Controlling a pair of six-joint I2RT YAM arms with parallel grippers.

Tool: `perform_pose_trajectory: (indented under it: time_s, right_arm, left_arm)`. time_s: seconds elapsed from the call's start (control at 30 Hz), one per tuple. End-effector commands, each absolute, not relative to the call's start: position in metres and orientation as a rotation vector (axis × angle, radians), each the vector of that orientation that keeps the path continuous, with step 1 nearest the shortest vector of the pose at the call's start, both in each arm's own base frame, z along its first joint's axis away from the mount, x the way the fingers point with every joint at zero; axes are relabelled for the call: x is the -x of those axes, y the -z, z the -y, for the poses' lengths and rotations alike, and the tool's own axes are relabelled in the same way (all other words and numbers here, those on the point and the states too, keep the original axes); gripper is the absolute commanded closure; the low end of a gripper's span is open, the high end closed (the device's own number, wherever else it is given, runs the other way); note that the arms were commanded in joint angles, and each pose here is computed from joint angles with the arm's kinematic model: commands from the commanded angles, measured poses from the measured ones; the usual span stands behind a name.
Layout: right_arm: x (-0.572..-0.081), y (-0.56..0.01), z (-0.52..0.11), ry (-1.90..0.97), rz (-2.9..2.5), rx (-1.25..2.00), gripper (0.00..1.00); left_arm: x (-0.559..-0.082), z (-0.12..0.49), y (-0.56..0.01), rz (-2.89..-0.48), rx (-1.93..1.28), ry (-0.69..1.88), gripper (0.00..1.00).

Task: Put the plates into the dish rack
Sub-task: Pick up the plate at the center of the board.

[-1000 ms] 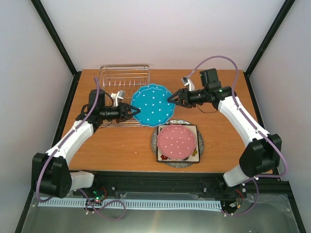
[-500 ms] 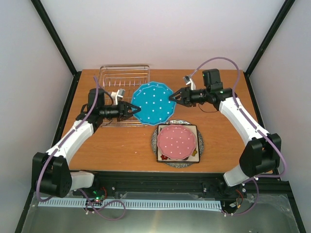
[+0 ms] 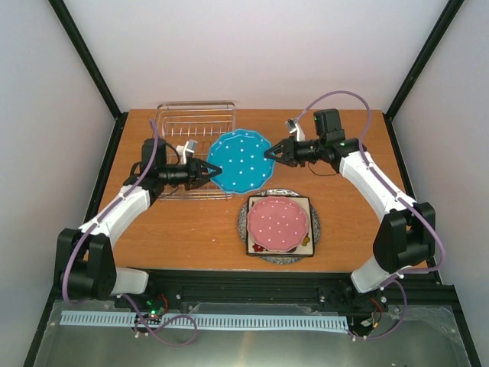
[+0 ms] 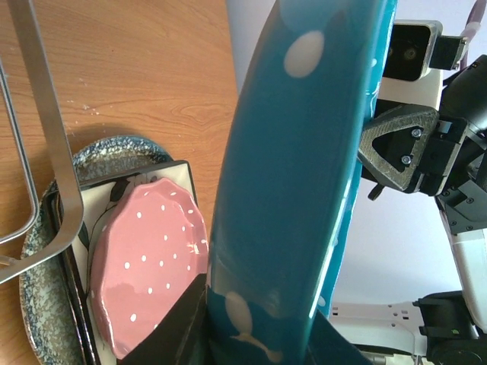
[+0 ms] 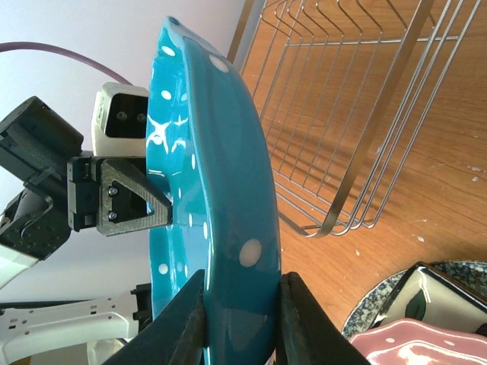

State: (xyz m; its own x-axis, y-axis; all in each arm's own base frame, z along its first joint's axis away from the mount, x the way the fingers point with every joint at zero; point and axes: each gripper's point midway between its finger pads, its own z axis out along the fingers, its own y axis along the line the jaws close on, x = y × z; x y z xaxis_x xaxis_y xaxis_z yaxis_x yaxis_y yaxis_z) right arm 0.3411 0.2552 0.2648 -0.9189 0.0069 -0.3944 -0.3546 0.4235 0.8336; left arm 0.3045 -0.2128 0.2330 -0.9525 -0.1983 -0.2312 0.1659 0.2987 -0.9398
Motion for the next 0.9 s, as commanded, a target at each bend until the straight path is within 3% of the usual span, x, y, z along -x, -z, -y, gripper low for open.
perform_pose_trajectory:
  time_s: [0.0,0.13,0.27,0.53,0.87]
  right_arm:
    - [-0.333,-0.282,-0.276,-1.611,-2.322,0.351,0.97]
    - [-0.336,-0.283,-0.284,-1.548,-2.350,0.365,0.97]
    - [-0.348,-0.294,-0.282,-1.376,-2.381,0.360,0.97]
    - [-0.371,-0.310,-0.300,-1.005,-2.429,0.400,0.97]
    - [-0.408,-0.326,-0.321,-0.808,-2.335,0.339,0.97]
  left_arm:
    - [-0.308,0.221,-0.285,-2.072,-0.226,1.719,0.93]
    - [-0.316,0.221,-0.284,-2.096,-0.223,1.681,0.92]
    - [-0.327,0.219,-0.284,-2.125,-0.208,1.597,0.85]
    - [-0.352,0.219,-0.292,-2.126,-0.200,1.536,0.85]
    - [-0.395,0.199,-0.280,-2.198,-0.033,1.338,0.69]
